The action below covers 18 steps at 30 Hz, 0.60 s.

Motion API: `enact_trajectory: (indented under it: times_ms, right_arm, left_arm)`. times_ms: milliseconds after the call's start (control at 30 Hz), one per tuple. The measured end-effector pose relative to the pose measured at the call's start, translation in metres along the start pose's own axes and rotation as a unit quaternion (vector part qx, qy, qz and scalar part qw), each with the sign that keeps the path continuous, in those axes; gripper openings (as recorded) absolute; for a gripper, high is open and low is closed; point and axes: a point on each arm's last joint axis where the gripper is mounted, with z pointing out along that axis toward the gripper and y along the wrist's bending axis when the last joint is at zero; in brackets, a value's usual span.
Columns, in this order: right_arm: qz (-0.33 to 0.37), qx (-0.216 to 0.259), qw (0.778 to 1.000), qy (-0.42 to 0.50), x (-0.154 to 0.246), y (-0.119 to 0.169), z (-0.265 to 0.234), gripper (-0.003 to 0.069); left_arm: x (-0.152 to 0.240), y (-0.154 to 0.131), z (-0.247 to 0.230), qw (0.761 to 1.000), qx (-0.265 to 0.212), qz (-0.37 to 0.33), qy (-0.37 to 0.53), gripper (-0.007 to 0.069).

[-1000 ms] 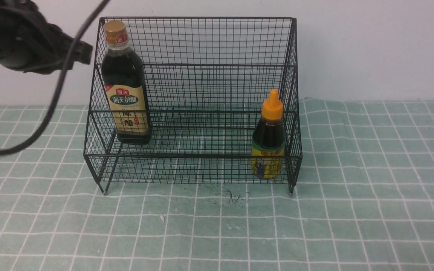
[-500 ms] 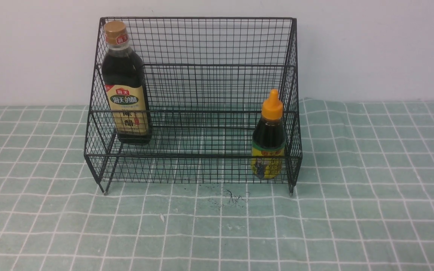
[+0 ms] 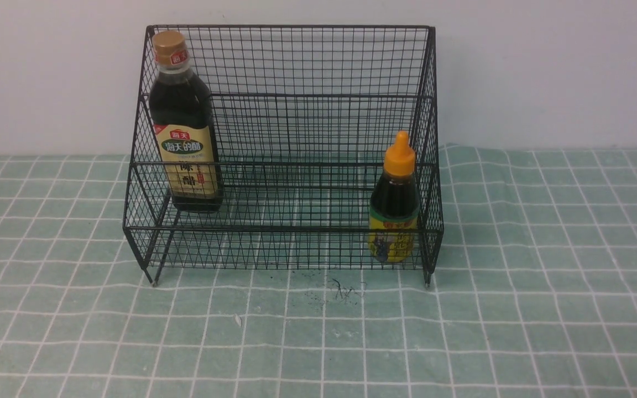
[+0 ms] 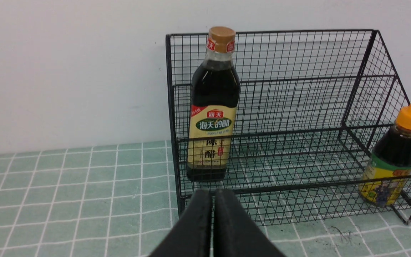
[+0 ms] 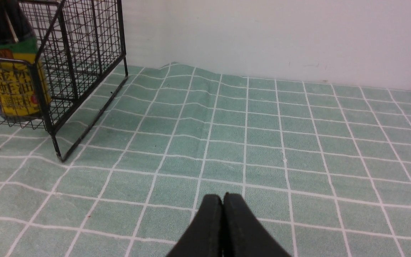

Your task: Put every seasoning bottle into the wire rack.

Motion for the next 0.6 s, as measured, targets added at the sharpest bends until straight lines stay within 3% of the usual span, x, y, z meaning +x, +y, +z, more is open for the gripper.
enact_trajectory:
  times_ms: [167, 267, 467, 600]
  right_arm:
    - [0.0, 0.0, 1.0, 0.0, 0.0, 0.0, 0.0, -0.0013]
    - [0.0, 0.0, 1.0, 0.0, 0.0, 0.0, 0.0, -0.0013]
    - [0.0, 0.0, 1.0, 0.0, 0.0, 0.0, 0.0, -0.0013]
    - [0.0, 0.0, 1.0, 0.001, 0.0, 0.0, 0.0, -0.0013]
  left_arm:
    - [0.008, 0.001, 0.003, 1.0, -0.003, 0.014, 0.01, -0.0006]
    - [0.034, 0.005, 0.002, 1.0, -0.015, 0.024, 0.011, -0.0006]
    - [0.111, 0.014, 0.007, 0.998, -0.054, 0.028, -0.014, -0.0006]
    - [0.159, 0.02, 0.024, 0.997, -0.06, 0.026, 0.034, -0.0006]
